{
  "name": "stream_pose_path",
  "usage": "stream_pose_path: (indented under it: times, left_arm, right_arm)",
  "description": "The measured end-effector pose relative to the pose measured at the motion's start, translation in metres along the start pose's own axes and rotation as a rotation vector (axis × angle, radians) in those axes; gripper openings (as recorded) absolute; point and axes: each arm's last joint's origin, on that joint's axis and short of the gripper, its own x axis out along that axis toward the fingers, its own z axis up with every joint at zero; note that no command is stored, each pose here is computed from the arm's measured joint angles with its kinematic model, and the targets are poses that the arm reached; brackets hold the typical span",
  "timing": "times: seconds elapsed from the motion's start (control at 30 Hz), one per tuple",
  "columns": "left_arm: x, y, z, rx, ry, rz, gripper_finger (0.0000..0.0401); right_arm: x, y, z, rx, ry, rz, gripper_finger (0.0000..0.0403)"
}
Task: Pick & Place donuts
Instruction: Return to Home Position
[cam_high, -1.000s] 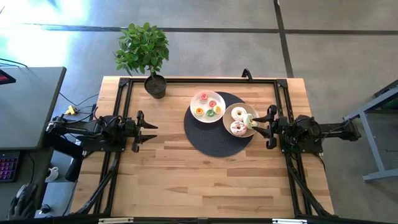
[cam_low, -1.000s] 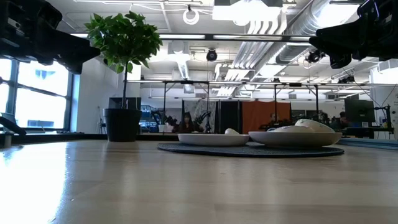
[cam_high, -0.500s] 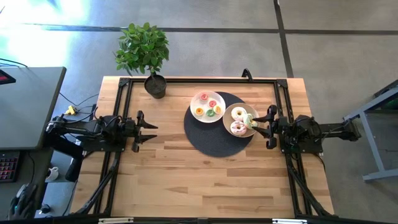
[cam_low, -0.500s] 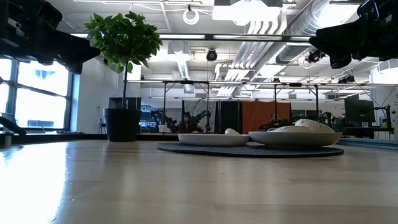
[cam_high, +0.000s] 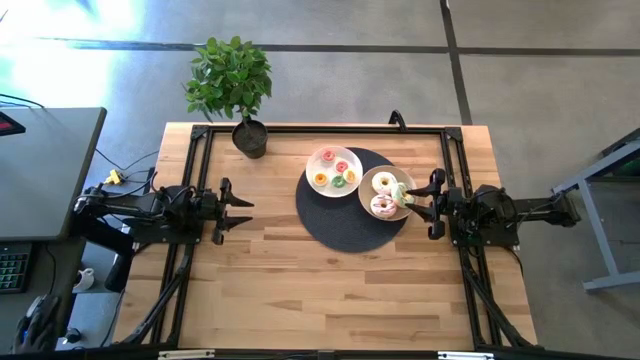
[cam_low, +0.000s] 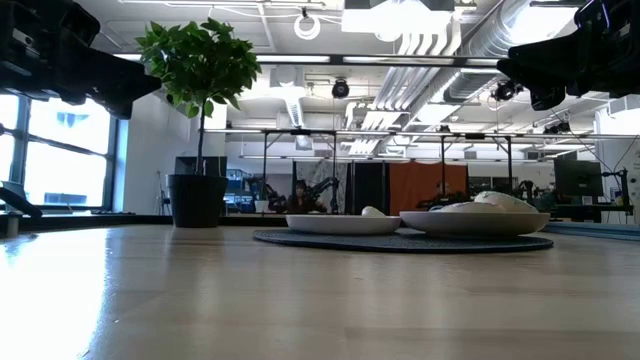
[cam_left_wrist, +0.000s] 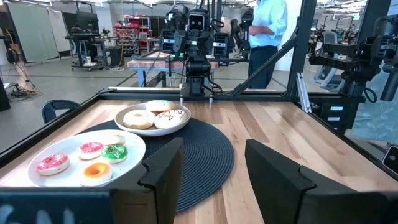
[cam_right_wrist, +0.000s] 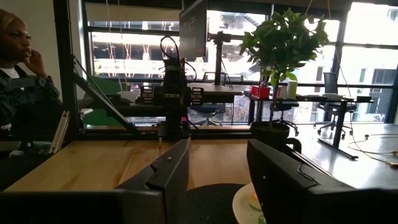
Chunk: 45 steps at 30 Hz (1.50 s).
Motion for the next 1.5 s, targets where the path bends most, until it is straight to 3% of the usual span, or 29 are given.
stream_pose_path:
  times: [1.5]
  left_arm:
    - [0.0000,0.0000,0.0000,0.000,0.000,-0.001,0.0170]
  right_arm:
    - [0.0000,0.0000,-0.0001,0.000,0.000,0.000,0.0163]
